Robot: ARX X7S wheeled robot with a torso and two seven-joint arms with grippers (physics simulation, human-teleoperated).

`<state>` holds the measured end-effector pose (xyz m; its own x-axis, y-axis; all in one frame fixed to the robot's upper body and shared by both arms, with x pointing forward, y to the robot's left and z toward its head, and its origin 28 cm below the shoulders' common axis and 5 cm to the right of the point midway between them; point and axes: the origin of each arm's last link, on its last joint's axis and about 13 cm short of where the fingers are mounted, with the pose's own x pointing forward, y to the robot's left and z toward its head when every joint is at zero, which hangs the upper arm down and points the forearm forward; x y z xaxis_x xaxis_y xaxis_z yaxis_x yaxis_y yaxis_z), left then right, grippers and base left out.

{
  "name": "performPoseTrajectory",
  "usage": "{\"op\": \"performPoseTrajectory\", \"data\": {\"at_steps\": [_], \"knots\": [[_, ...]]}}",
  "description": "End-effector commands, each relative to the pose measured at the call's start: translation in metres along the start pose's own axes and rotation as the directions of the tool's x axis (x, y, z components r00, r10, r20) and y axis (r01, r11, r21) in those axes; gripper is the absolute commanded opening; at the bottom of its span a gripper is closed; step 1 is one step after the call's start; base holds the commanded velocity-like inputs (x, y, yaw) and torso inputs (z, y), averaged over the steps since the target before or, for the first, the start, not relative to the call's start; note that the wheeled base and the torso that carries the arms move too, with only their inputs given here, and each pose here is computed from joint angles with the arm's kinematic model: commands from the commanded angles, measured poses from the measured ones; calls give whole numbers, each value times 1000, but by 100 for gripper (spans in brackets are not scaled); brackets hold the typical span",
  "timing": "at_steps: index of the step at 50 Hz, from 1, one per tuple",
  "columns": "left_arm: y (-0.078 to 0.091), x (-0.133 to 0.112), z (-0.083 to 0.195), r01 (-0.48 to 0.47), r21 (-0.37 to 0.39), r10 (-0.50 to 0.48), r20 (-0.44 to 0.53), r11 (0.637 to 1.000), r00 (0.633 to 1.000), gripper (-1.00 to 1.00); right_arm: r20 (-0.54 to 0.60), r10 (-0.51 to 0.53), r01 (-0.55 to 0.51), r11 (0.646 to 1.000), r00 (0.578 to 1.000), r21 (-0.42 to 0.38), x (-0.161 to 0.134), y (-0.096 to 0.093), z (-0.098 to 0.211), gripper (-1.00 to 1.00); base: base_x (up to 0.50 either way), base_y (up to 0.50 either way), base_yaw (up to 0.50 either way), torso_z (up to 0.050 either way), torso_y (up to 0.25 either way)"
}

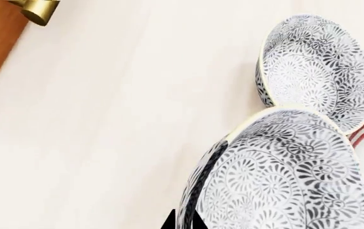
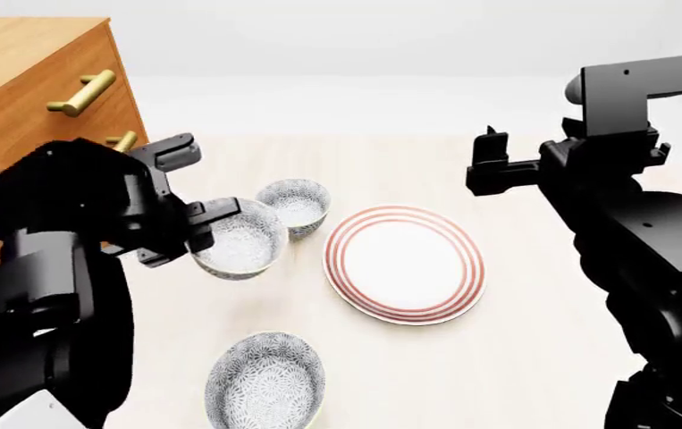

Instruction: Stack the bowl in the middle on the bowl at the back.

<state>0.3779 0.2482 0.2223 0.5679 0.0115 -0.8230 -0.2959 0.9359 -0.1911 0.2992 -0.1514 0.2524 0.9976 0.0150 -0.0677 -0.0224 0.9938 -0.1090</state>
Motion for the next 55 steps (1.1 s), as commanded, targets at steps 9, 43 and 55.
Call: {"op": "performPoseTrajectory", "data": {"at_steps": [9, 43, 55], "knots": [[21, -74, -15, 181, 3, -180, -26, 984, 983, -100, 14, 8, -8, 1000, 1000, 2, -1, 4, 2, 100, 0, 0, 0, 0, 0], [49, -104, -78, 238, 80, -219, -189, 968, 957, -100, 35, 17, -18, 1000, 999, 19, -12, 10, -5, 100, 0, 0, 0, 0, 0], [49, -110, -85, 261, 90, -238, -211, 961, 948, -100, 37, 17, -18, 1000, 999, 24, -13, 10, -6, 100, 0, 0, 0, 0, 1]]}}
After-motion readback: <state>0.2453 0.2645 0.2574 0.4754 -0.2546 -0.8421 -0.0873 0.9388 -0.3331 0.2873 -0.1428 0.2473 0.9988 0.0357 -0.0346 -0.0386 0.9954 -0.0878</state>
